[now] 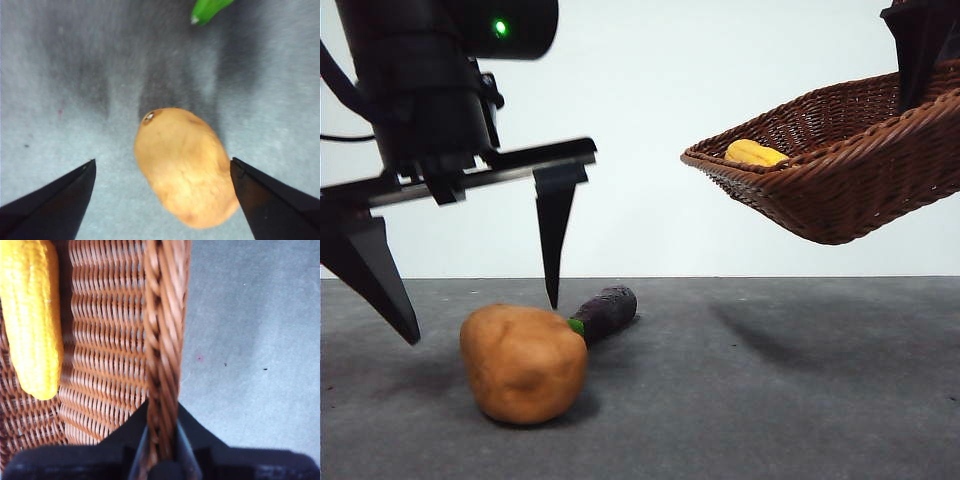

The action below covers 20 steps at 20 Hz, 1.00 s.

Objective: Help me put the vegetables on the table into the basket

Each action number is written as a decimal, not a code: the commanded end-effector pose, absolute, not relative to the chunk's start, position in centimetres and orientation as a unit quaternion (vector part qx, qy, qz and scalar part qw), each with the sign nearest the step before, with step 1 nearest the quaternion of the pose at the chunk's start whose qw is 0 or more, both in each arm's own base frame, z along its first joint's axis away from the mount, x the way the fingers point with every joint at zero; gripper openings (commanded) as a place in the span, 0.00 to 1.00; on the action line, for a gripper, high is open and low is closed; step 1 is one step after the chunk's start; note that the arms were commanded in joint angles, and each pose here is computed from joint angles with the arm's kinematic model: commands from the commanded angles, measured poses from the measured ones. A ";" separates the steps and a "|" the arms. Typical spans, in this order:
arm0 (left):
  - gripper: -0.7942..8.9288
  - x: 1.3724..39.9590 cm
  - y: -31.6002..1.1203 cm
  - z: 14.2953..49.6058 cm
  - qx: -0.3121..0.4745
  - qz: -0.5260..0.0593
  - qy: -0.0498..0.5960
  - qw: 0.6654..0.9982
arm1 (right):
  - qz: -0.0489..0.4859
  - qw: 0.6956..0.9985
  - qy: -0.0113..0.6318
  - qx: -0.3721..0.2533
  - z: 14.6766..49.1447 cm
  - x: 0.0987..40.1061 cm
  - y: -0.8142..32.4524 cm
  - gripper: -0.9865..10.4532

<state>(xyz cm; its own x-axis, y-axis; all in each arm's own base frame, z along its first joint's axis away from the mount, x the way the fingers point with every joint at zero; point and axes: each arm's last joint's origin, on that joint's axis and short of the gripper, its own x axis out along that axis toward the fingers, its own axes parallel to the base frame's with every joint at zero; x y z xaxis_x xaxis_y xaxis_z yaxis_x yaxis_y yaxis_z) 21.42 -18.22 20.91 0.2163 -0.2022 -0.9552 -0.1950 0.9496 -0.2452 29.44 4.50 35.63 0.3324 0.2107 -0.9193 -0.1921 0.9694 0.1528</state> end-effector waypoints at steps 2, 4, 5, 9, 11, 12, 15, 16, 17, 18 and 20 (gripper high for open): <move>0.54 21.7 -18.8 19.4 -0.166 0.012 0.643 0.748 | 0.129 0.817 0.562 0.010 35.5 29.6 4.6 0.07; 0.54 21.9 -19.1 18.6 -0.171 0.019 0.652 0.738 | 0.129 0.817 0.562 0.010 35.5 29.6 4.6 0.07; 0.54 22.0 -19.3 18.3 -0.174 0.014 0.656 0.734 | 0.129 0.817 0.562 0.010 35.5 29.6 4.6 0.07; 0.53 22.2 -19.9 17.6 -0.177 0.005 0.662 0.728 | 0.130 0.817 0.562 0.009 35.5 29.6 4.6 0.07; 0.39 22.2 -19.9 17.6 -0.172 0.000 0.660 0.731 | 0.130 0.817 0.561 0.009 35.5 29.7 4.6 0.07; 0.25 22.2 -19.9 17.6 -0.166 -0.005 0.660 0.733 | 0.130 0.817 0.561 0.009 35.5 29.7 4.6 0.07; 0.07 22.2 -19.8 18.0 -0.138 -0.036 0.655 0.742 | 0.130 0.818 0.561 0.009 35.5 29.7 4.6 0.07; 0.07 22.1 -19.8 18.2 -0.132 -0.044 0.651 0.746 | 0.130 0.818 0.561 0.009 35.5 29.7 4.6 0.07; 0.07 22.1 -19.8 18.6 -0.124 -0.059 0.645 0.751 | 0.130 0.818 0.560 0.009 35.5 29.7 4.6 0.07; 0.07 22.2 -19.8 19.1 -0.114 -0.076 0.639 0.757 | 0.130 0.818 0.560 0.009 35.5 29.7 4.6 0.07; 0.07 22.2 -19.7 21.1 -0.090 -0.123 0.613 0.775 | 0.130 0.818 0.560 0.009 35.5 29.7 4.6 0.07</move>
